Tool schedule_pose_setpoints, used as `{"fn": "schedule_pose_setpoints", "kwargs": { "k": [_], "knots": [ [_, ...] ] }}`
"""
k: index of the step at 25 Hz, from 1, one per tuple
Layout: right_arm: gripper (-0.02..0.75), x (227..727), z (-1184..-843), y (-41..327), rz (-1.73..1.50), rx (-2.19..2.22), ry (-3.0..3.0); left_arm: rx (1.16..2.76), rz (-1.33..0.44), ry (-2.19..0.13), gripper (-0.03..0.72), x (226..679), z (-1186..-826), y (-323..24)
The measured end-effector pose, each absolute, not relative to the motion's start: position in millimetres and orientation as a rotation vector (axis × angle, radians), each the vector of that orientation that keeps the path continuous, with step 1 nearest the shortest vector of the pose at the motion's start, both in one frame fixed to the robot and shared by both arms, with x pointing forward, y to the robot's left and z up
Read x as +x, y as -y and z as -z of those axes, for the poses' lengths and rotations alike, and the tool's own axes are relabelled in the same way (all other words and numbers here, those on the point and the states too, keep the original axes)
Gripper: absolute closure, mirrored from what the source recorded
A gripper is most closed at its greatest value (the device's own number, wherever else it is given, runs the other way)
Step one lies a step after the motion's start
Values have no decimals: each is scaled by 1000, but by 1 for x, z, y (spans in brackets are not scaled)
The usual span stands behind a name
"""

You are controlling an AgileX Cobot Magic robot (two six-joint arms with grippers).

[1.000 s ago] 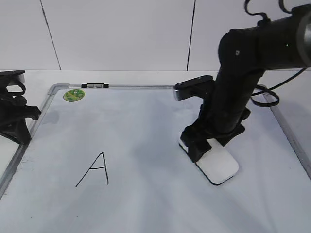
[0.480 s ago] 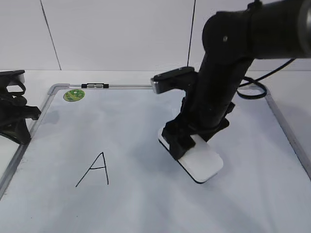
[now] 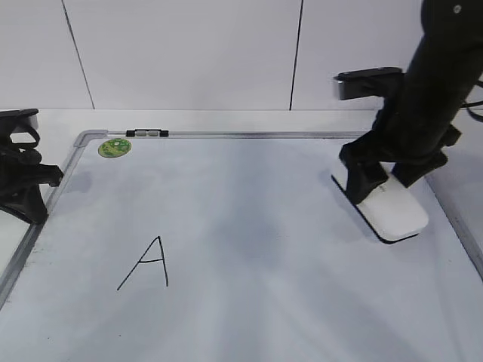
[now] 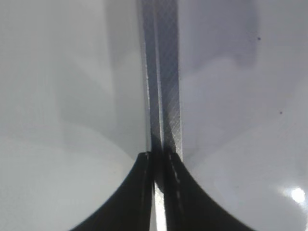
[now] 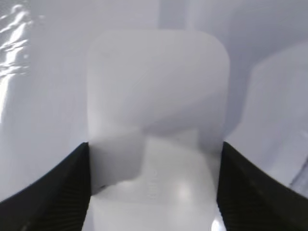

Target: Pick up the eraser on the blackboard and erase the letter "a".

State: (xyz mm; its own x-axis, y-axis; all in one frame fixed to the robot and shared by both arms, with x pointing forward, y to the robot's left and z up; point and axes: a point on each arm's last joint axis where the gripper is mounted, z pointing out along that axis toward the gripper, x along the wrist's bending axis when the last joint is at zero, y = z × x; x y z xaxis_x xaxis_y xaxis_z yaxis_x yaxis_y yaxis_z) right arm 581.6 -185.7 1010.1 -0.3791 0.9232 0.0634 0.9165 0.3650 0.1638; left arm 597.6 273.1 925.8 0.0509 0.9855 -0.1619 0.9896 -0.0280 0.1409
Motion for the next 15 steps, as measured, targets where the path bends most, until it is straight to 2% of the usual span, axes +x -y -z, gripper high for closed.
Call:
{"fn": "schedule_pose_setpoints", "kwargs": {
  "k": [9,15],
  "knots": [
    [167,597,-1009,272,-228,2028,-2313,2110,28,-2027,662,598,-926,-273],
    [167,597,-1006,297,-216,2119,-2231,2110,28,-2027,660,598,-926,-273]
  ]
}}
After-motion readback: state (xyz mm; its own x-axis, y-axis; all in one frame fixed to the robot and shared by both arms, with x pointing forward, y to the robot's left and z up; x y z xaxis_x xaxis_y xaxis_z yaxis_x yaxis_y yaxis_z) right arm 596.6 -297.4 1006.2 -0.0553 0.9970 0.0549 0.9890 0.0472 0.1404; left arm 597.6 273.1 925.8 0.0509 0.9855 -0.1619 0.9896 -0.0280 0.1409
